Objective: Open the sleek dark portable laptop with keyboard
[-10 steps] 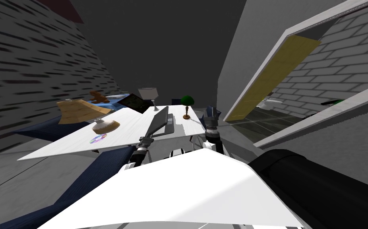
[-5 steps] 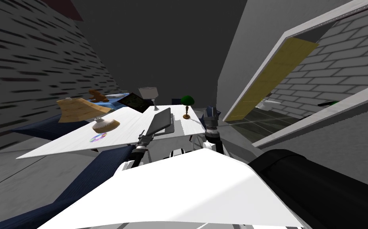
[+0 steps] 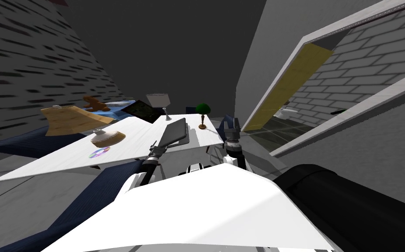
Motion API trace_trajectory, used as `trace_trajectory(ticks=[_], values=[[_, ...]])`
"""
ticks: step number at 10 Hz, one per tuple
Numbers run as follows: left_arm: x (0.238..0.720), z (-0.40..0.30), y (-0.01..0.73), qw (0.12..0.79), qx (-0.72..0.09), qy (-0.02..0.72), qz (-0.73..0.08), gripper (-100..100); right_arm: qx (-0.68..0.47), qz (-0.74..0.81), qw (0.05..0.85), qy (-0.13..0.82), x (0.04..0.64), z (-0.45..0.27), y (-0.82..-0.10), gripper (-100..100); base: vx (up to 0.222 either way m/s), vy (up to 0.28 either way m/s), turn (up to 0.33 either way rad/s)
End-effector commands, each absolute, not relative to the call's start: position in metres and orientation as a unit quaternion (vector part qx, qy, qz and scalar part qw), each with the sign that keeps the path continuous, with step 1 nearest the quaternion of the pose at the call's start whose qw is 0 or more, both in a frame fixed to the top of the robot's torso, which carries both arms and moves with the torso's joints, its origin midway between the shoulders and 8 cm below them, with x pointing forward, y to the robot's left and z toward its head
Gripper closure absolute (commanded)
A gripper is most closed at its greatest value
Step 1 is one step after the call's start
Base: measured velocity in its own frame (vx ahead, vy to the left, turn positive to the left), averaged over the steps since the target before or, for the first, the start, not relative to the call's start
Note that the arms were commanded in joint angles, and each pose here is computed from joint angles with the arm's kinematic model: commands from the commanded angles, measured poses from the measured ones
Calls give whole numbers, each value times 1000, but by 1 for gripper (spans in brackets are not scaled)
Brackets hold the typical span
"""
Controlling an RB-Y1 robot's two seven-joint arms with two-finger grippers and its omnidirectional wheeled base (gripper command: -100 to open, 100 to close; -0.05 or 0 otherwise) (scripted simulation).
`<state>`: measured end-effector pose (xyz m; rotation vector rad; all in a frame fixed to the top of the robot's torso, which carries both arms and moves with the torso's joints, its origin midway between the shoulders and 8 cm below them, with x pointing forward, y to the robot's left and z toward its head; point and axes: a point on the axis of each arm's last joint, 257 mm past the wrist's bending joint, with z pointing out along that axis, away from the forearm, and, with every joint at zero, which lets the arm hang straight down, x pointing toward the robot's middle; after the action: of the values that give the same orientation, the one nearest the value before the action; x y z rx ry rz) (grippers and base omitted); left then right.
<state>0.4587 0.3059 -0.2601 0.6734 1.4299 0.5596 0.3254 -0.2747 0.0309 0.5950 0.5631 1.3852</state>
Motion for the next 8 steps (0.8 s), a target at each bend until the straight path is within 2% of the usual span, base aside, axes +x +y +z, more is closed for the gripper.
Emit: trace_trajectory(ticks=[1,3,4,8], values=[[472,-241,318,668,290,635,258,-100,266,620,693,252,325,31,-275,0,-71,-22,-85],[472,-239,322,667,290,635,260,-100,266,620,693,252,325,31,-275,0,-56,-23,-49],[472,-238,323,666,288,637,260,0,266,620,693,252,325,31,-275,0,-7,-3,3],[472,-238,323,667,288,636,260,0,266,620,693,252,325,31,-275,0,0,0,0]])
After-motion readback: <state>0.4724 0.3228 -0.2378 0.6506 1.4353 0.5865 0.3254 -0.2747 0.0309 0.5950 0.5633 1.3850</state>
